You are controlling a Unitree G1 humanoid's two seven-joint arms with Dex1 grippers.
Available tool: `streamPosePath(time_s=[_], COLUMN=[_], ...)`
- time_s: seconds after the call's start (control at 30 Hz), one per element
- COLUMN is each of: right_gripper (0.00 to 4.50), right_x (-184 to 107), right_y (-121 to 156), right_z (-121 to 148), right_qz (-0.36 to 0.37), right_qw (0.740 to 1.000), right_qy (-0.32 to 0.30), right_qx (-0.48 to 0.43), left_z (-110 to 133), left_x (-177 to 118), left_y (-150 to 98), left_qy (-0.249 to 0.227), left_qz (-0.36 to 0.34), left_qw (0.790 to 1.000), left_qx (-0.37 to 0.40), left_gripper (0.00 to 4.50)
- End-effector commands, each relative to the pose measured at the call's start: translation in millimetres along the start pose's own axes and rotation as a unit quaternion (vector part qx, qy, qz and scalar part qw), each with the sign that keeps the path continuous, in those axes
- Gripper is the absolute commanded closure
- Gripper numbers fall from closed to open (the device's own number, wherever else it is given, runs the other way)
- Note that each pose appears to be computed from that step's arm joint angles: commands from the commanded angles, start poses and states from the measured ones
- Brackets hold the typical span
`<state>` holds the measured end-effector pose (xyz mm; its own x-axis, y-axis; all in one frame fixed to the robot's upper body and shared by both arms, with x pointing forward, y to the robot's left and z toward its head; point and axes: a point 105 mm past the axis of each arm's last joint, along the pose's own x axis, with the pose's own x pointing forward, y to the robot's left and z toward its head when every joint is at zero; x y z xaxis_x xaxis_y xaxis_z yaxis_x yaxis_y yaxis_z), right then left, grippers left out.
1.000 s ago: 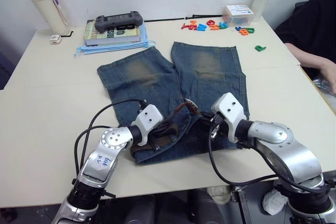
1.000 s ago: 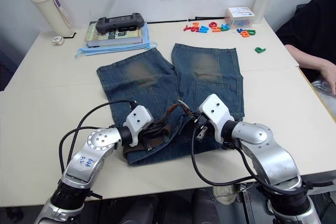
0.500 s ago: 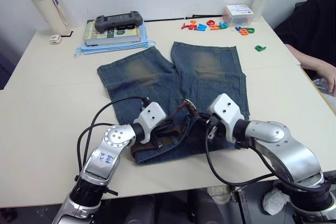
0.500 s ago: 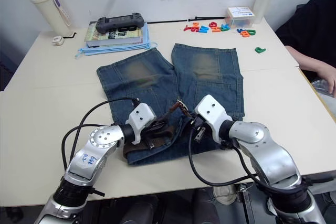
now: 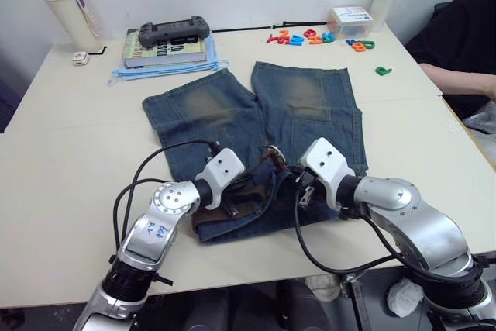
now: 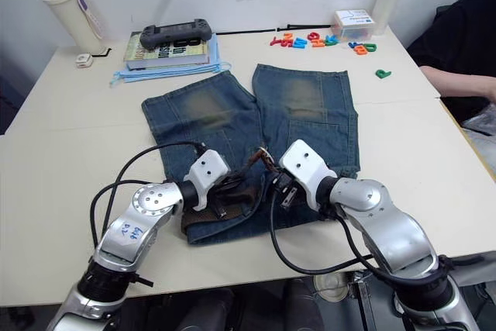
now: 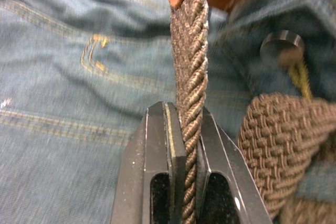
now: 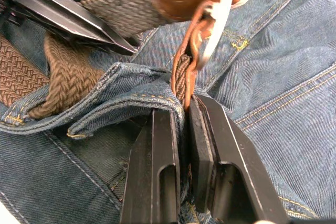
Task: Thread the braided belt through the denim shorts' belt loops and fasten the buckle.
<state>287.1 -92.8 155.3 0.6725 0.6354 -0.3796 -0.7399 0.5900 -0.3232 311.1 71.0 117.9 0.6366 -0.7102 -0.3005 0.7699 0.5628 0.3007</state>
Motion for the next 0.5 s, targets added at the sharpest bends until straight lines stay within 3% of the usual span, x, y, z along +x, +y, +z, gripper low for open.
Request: streamPosePath(time_s=[0.03,0.5], right_gripper=[4.46,4.46], right_x=[-4,2], right_y=[6,13], right_z=[13,12], right_qz=[0.007,0.005], right_qw=[1.000,0.999], right_qy=[-0.021,0.003], right_qx=[-0.018,-0.052], left_z=[5,35], left_x=[-5,13], left_y=[6,-2], left_qy=[0.003,-0.036], left_qz=[0.015,0.020], left_qw=[0.999,0.999], left_qx=[0.039,0.021], left_gripper=[4.50,4.50])
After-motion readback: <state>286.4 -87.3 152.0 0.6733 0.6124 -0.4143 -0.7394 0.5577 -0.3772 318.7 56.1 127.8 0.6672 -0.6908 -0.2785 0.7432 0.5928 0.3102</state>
